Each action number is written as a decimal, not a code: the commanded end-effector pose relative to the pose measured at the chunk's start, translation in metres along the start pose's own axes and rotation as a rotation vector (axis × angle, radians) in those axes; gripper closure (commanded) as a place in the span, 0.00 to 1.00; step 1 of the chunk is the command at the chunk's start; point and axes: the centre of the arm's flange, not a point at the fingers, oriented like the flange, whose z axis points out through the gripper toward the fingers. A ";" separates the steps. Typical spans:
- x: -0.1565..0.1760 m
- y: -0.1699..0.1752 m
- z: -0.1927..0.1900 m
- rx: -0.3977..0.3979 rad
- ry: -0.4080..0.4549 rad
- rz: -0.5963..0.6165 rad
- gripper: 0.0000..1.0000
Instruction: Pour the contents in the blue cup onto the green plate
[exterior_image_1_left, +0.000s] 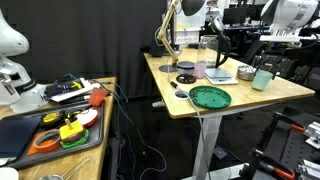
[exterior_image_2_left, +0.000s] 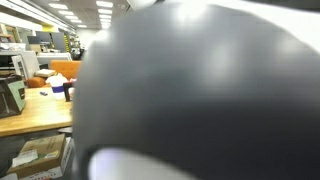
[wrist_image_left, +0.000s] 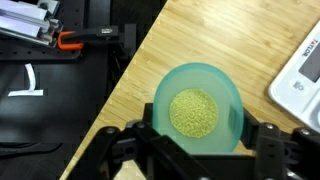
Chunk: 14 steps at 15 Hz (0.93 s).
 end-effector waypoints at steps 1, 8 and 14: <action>-0.015 0.000 -0.008 0.034 -0.035 -0.080 0.48; -0.063 -0.024 -0.013 -0.020 0.001 -0.115 0.48; -0.117 -0.068 -0.009 -0.049 0.060 -0.133 0.48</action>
